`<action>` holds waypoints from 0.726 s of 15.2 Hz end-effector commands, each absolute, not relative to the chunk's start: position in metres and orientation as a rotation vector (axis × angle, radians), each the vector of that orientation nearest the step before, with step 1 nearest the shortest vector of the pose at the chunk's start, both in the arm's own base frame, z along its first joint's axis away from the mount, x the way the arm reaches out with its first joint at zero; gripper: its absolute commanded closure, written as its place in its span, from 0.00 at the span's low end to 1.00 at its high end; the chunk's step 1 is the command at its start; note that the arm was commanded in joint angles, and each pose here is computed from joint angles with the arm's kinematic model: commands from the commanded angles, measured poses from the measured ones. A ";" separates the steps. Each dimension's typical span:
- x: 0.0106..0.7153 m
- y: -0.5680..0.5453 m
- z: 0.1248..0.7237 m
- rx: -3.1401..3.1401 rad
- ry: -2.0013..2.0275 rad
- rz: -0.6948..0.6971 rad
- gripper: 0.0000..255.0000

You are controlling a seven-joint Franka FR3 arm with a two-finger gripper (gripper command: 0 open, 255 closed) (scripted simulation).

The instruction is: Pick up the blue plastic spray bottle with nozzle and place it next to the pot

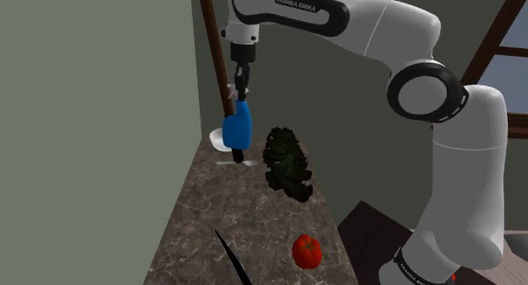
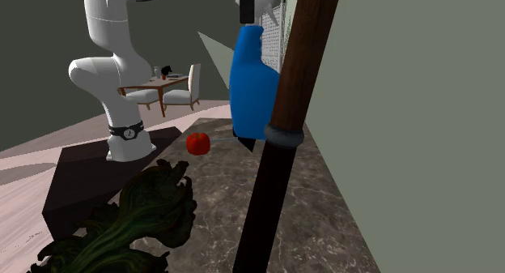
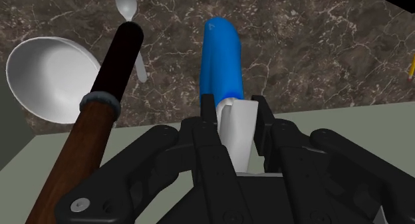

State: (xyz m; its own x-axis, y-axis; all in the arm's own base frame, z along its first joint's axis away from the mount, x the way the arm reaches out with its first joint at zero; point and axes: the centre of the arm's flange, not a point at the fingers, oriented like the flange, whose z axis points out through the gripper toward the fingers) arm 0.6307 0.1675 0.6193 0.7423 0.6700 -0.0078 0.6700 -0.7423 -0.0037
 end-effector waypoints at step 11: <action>0.578 0.205 0.661 -2.932 -1.127 0.014 1.00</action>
State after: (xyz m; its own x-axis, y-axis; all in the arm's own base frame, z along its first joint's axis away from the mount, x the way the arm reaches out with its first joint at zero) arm 0.5921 0.1980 0.6579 0.7419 0.6705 -0.0078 0.6705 -0.7419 -0.0045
